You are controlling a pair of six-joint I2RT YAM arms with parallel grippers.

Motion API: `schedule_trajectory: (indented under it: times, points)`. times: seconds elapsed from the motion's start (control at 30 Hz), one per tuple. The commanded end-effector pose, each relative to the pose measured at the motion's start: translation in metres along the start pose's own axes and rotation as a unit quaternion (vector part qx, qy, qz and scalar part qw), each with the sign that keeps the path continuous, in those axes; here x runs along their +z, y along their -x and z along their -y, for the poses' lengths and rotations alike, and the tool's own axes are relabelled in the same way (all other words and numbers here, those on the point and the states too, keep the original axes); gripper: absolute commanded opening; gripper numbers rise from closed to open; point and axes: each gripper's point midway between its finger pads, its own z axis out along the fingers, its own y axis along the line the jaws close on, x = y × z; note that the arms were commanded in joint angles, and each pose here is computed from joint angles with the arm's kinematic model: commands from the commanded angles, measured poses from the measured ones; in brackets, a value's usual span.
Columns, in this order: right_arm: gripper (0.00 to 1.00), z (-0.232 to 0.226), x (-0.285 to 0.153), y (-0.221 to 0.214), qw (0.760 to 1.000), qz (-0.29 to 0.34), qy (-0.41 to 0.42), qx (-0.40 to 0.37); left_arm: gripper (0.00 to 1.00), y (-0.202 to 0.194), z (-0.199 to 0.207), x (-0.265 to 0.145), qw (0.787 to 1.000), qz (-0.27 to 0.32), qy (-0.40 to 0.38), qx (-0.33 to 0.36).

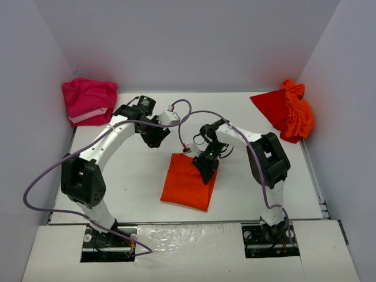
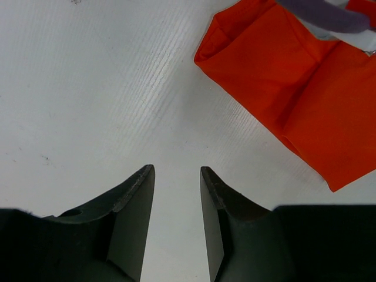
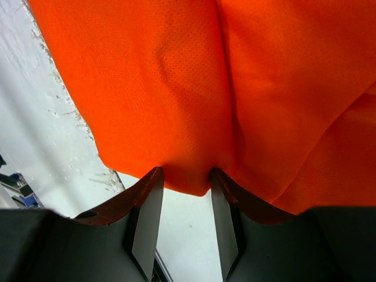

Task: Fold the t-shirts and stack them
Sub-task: Fold the long partially folded tshirt into a neat square

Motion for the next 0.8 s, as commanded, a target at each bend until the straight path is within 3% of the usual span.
schedule_trajectory:
  times: [0.0, 0.1, 0.2, 0.27, 0.77]
  points:
    - [0.36, -0.010, 0.006, -0.009, 0.999, -0.034, 0.003, -0.002, 0.33, 0.008, 0.010, -0.003, 0.999, 0.018, -0.028, 0.012]
    - [0.32, -0.012, 0.010, -0.008, 0.999, -0.043, 0.002, -0.009, 0.33, 0.006, 0.013, 0.002, 0.999, 0.013, -0.042, 0.009]
    - [0.08, -0.015, 0.013, -0.003, 0.999, -0.047, -0.002, -0.021, 0.33, 0.002, 0.012, 0.007, 0.999, 0.005, -0.043, 0.009]
    - [0.01, -0.014, 0.011, 0.000, 0.999, -0.046, -0.010, -0.025, 0.31, 0.002, 0.012, 0.008, 0.999, 0.004, -0.043, 0.009]
    - [0.00, -0.046, -0.051, 0.037, 0.991, 0.019, -0.107, -0.081, 0.22, 0.004, 0.012, 0.005, 0.999, 0.015, -0.038, 0.011]
